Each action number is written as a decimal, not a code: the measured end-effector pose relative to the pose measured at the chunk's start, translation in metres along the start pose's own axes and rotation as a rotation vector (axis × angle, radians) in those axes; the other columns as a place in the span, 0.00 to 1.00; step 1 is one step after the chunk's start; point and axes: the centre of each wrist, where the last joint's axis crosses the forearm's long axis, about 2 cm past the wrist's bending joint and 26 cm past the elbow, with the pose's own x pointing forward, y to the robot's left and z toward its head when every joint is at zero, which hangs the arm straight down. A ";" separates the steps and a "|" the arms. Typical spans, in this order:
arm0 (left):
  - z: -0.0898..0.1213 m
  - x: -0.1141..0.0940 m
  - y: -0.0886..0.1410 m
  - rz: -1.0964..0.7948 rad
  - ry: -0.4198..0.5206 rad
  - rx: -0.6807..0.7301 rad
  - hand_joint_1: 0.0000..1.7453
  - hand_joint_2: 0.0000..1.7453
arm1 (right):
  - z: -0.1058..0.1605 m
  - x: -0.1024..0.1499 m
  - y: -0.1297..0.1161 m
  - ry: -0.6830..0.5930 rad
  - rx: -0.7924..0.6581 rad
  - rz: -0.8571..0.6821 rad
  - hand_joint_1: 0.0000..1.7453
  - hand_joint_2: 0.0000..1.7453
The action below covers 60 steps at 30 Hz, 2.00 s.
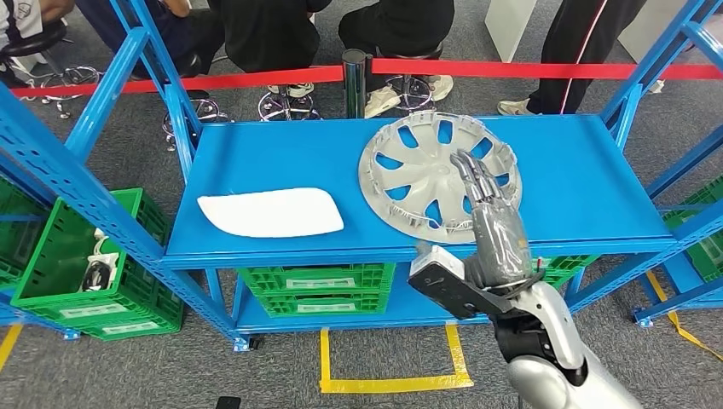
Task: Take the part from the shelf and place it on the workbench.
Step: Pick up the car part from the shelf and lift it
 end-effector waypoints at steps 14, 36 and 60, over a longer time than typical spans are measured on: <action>0.008 0.003 -0.014 -0.022 0.002 -0.091 0.00 0.00 | 0.006 -0.038 -0.025 0.235 0.027 0.095 0.00 1.00; 0.011 0.004 -0.020 -0.021 0.012 -0.106 0.00 0.00 | 0.026 -0.051 -0.020 0.312 0.003 -0.015 0.00 1.00; 0.013 0.005 -0.023 -0.034 0.029 -0.124 0.00 0.00 | 0.036 -0.053 -0.017 0.326 0.023 -0.011 0.00 1.00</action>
